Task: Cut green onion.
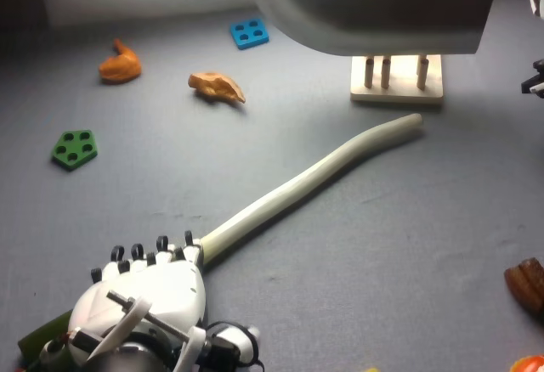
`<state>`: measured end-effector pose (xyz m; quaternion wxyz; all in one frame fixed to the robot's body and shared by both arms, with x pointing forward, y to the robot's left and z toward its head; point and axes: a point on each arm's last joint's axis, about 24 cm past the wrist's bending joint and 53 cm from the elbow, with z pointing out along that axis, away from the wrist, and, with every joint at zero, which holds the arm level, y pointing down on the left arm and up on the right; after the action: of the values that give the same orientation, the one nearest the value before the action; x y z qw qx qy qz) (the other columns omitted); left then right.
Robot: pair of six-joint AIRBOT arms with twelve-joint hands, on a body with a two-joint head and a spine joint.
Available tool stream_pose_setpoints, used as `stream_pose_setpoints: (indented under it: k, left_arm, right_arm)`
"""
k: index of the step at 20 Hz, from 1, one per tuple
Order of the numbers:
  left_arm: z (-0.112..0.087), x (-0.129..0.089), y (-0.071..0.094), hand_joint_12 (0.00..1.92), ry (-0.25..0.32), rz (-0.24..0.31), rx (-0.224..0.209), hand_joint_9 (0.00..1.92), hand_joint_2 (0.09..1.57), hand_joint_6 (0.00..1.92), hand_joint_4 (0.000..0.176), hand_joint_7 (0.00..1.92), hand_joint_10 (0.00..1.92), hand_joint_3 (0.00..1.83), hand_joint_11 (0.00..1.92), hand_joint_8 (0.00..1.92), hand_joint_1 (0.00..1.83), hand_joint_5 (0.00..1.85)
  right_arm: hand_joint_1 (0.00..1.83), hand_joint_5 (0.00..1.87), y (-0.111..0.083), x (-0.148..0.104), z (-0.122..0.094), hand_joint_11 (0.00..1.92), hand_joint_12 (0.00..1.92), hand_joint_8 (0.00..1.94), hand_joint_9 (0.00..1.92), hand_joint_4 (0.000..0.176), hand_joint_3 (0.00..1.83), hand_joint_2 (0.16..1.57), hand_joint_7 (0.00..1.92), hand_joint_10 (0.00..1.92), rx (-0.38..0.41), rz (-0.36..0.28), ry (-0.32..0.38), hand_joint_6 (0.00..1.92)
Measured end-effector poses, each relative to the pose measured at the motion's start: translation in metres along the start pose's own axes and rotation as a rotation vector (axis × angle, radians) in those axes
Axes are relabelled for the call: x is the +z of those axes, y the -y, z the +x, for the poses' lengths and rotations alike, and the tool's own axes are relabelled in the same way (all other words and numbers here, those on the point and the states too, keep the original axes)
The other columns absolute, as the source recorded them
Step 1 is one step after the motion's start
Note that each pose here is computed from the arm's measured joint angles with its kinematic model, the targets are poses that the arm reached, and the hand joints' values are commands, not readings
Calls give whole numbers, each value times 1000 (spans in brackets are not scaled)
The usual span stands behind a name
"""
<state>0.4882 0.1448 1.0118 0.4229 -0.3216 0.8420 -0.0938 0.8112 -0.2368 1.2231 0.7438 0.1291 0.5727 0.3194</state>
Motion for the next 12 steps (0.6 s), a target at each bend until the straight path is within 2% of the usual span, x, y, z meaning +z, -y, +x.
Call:
stream_pose_setpoints:
  k: [1,2,3,5,6,7,9,10,12]
  left_arm:
    - [0,0,-1,234,0,-2,0,80,1226,12,1,111,0,6,0,4,437,141]
    - [1,-1,-3,252,0,-1,-2,79,1229,13,1,112,0,5,0,2,417,162]
    - [2,-1,-3,176,-2,1,-6,66,1226,10,1,100,4,2,0,5,422,171]
    - [4,-4,-5,84,-3,3,-7,38,1230,2,0,88,2,2,0,0,427,166]
    - [5,-3,-7,189,-4,2,-5,74,1218,1,1,123,5,0,0,0,453,172]
    - [5,-4,-7,210,-4,1,-5,96,1211,0,9,143,11,0,0,5,458,163]
    - [5,-3,-10,267,-1,-1,-6,116,1216,2,0,152,10,0,0,3,462,168]
    - [5,-3,-10,339,-2,-2,-6,126,1208,1,7,150,10,0,0,1,496,166]
    - [6,-3,-10,358,-4,-2,-8,127,1211,0,5,153,8,0,0,2,503,154]
  right_arm:
    - [1598,1409,-1,1,-2,1675,1921,1941,1624,176,897,707,1604,1921,7,0,2,1921]
    - [1609,1403,-1,3,-8,1668,1921,1941,1611,176,863,713,1584,1921,23,0,11,1921]
    - [1608,1395,-3,5,-13,1659,1921,1941,1602,176,775,754,1575,1921,29,-2,19,1921]
    - [1589,1394,-9,6,-30,1661,1921,1941,1596,176,750,782,1567,1921,52,-10,47,1921]
    - [1609,1388,-14,6,-35,1664,1921,1941,1595,176,744,784,1562,1921,58,-23,57,1921]
    - [1618,1385,-22,4,-37,1670,1921,1941,1601,176,746,790,1567,1921,47,-46,53,1921]
    - [1626,1375,-44,-3,-29,1680,1921,1941,1621,176,828,745,1592,1921,38,-89,32,1921]
    - [1600,1337,-57,-7,-21,1665,1921,1941,1609,176,843,735,1567,1921,27,-110,25,1921]
    - [1586,1348,-75,-14,-9,1659,1921,1941,1606,176,853,745,1566,1921,-14,-136,14,1921]
